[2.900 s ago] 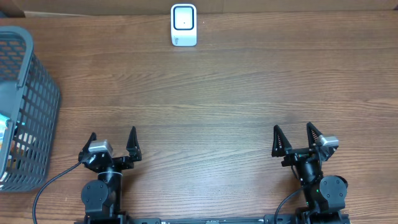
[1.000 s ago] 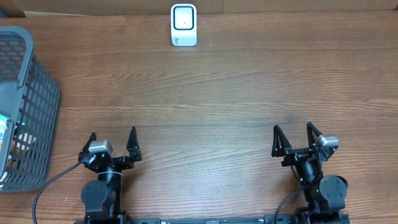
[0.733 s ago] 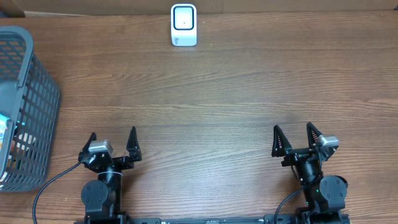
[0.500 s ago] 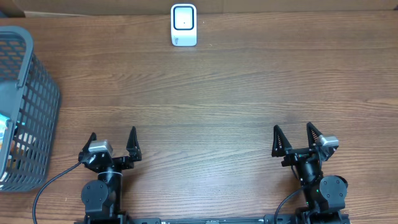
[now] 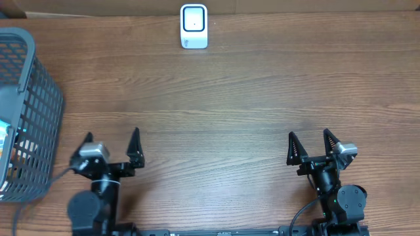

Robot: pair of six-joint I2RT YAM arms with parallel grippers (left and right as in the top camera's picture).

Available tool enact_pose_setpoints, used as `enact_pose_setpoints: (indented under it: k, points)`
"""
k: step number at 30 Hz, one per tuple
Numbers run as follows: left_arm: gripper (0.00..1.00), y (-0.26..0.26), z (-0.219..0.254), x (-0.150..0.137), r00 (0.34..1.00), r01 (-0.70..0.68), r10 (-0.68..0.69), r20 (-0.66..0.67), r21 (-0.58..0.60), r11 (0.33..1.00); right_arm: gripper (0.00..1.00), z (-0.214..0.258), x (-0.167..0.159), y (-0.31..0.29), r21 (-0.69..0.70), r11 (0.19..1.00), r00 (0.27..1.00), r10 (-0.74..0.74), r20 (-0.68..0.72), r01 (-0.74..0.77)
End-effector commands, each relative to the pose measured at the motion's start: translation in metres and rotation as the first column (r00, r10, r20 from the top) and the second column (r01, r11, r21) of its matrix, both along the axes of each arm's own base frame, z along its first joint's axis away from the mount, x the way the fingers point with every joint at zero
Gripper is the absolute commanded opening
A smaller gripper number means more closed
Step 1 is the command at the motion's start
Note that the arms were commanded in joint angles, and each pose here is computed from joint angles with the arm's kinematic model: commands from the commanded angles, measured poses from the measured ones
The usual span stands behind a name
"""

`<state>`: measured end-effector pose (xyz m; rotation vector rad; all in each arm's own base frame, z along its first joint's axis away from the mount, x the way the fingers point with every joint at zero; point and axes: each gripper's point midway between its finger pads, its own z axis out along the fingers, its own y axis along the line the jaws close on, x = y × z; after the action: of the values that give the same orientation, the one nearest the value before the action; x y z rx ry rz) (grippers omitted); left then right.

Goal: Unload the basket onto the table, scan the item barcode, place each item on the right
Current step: 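Reach the left gripper into the grey basket and grasp the orange snack packet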

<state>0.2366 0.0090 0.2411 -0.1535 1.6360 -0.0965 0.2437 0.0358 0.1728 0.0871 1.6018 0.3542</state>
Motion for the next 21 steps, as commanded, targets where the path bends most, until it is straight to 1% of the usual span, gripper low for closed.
enact_pose_setpoints:
  k: [1, 4, 6, 8, 12, 16, 19, 21]
  points:
    - [1.00, -0.006, 0.044, 0.008, 0.999, 0.032, -0.032, -0.038, -0.015, 0.999, 1.00, -0.002, 0.000, 0.002, 0.006, 1.000, 1.000, 0.006, 0.003, -0.006]
    - [1.00, -0.010, 0.065, 0.023, 0.985, 0.056, -0.061, -0.161, -0.032, 0.998, 1.00, -0.002, 0.000, 0.002, 0.006, 1.000, 1.000, 0.006, 0.003, -0.006]
    - [1.00, -0.013, 0.078, 0.034, 0.962, 0.071, -0.082, -0.262, -0.049, 0.996, 1.00, -0.002, 0.000, 0.002, 0.006, 1.000, 1.000, 0.006, 0.004, -0.006]
    - [1.00, -0.018, 0.090, 0.043, 0.920, 0.100, -0.120, -0.374, -0.072, 0.992, 1.00, -0.002, 0.000, 0.002, 0.006, 1.000, 1.000, 0.006, 0.003, -0.006]
    - [1.00, -0.024, 0.105, 0.060, 0.829, 0.119, -0.163, -0.535, -0.117, 0.986, 1.00, -0.002, 0.000, 0.002, 0.006, 1.000, 1.000, 0.006, 0.004, -0.006]
    - [1.00, -0.023, 0.094, 0.088, 0.756, 0.104, -0.169, -0.633, -0.138, 0.985, 1.00, -0.002, 0.000, 0.002, 0.006, 1.000, 1.000, 0.006, 0.003, -0.006]
    - [1.00, -0.023, 0.062, 0.103, 0.678, 0.092, -0.180, -0.713, -0.161, 0.983, 1.00, -0.002, 0.000, 0.002, 0.006, 1.000, 1.000, 0.006, 0.003, -0.006]
    - [1.00, -0.027, 0.050, 0.111, 0.646, 0.099, -0.207, -0.735, -0.187, 0.977, 1.00, -0.002, 0.000, 0.002, 0.006, 1.000, 1.000, 0.006, 0.003, -0.006]
